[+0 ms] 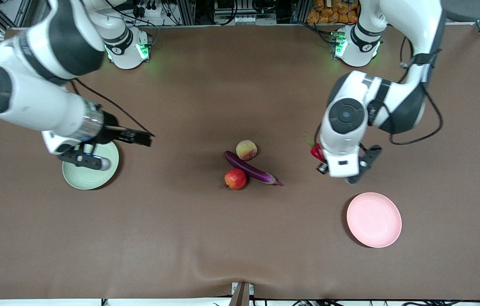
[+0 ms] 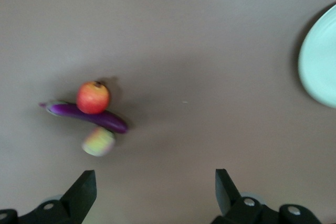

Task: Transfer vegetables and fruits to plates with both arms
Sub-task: 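Carry the pepper to the pink plate while the right gripper reaches the pomegranate, then release the pepper on the pink plate while the right gripper lifts the pomegranate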

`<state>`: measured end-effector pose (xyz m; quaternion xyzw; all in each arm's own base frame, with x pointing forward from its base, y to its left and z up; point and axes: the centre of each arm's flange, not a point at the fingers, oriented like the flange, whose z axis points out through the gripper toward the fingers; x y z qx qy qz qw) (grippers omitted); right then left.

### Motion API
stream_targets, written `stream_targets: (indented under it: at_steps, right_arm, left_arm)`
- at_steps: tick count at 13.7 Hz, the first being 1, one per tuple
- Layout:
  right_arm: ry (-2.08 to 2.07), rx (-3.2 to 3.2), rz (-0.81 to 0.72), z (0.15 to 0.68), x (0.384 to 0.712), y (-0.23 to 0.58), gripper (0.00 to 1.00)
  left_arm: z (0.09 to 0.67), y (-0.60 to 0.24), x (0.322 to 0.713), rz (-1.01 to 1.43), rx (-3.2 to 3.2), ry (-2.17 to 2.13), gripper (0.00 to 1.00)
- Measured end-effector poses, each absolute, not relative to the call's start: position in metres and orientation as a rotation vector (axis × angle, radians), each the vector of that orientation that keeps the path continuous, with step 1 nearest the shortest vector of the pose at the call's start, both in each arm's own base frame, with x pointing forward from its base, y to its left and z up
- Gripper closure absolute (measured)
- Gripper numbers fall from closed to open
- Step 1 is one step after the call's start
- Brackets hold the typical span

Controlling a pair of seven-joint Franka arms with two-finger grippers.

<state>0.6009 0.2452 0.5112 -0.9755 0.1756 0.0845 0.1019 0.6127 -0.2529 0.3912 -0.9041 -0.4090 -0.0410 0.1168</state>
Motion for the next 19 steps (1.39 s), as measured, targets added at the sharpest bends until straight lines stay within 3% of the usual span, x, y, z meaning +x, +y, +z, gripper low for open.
stream_targets:
  at_steps: [9,13,19]
  right_arm:
    - [0.893,-2.715,0.075,0.339,0.597,0.424,0.00]
    - [0.957,-2.696,0.030,0.271,0.605,0.428,0.00]
    - [0.998,-2.684,0.020,0.241,0.602,0.433,0.00]
  left_arm:
    - [0.305,-0.131,0.693,-0.280,-2.803,-0.941,0.70]
    - [0.272,-0.113,0.719,-0.336,-2.870,-0.834,0.70]
    - [0.248,-0.120,0.728,-0.395,-2.911,-0.815,0.70]
